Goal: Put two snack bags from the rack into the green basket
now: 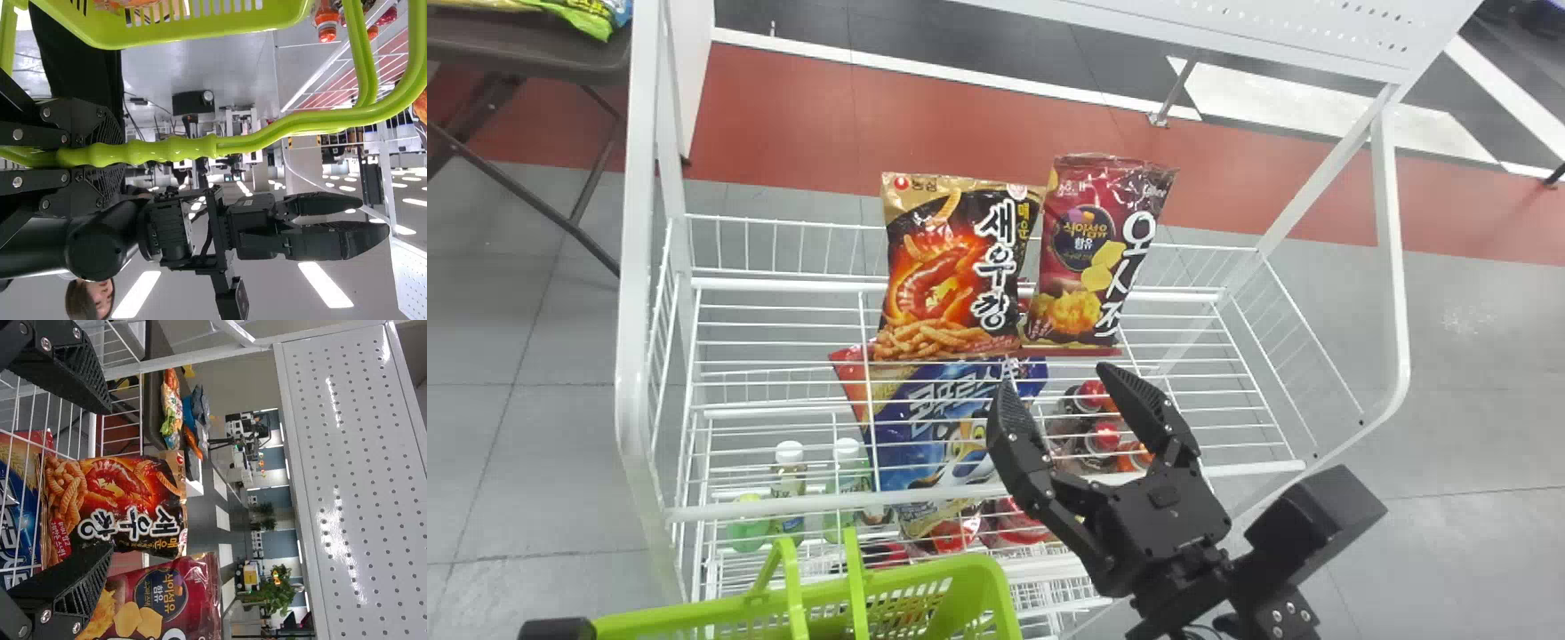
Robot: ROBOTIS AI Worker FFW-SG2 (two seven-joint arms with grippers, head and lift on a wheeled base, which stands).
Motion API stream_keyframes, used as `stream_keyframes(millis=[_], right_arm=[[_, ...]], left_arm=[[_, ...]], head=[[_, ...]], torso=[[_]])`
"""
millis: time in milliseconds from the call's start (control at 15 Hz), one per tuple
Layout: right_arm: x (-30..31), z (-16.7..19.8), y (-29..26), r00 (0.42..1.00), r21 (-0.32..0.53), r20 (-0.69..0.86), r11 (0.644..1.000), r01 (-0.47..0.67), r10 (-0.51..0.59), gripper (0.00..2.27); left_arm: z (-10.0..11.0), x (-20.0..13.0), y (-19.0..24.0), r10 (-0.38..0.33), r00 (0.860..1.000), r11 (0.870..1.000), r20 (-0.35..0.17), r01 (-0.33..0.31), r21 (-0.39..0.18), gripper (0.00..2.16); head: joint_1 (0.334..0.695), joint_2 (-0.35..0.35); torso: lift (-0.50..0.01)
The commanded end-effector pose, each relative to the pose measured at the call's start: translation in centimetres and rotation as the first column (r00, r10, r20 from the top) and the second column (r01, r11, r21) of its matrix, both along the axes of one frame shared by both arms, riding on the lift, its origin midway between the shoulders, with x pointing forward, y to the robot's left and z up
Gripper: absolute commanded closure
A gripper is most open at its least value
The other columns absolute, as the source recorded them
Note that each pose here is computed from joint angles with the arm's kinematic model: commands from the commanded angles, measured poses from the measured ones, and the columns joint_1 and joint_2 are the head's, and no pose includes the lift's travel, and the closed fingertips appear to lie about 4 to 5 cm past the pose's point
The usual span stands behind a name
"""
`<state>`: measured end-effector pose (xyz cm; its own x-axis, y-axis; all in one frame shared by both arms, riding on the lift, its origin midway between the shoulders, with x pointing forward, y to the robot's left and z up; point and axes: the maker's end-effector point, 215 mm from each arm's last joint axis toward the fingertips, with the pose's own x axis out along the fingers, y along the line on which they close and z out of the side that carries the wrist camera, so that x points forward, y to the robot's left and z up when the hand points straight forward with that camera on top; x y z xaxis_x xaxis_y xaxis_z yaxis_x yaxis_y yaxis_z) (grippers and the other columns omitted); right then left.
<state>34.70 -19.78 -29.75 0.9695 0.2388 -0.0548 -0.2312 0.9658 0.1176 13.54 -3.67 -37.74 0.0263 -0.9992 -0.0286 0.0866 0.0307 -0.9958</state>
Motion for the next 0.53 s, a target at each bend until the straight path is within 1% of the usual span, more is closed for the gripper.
stream_keyframes(millis=[0,467], right_arm=[[0.06,0.48,0.02,1.000,0.002,0.009,1.000,-0.001,0.001,0.09],[0.11,0.81,0.02,1.000,0.002,0.015,1.000,-0.001,0.000,0.09]], left_arm=[[0.16,0.02,-0.05,0.002,1.000,1.000,0.005,-0.002,0.000,1.47],[0.19,-0.06,-0.10,-0.001,1.000,1.000,0.004,0.001,0.001,1.47]], head=[[0.695,-0.350],[0.695,-0.350]], torso=[[-0.006],[-0.006]])
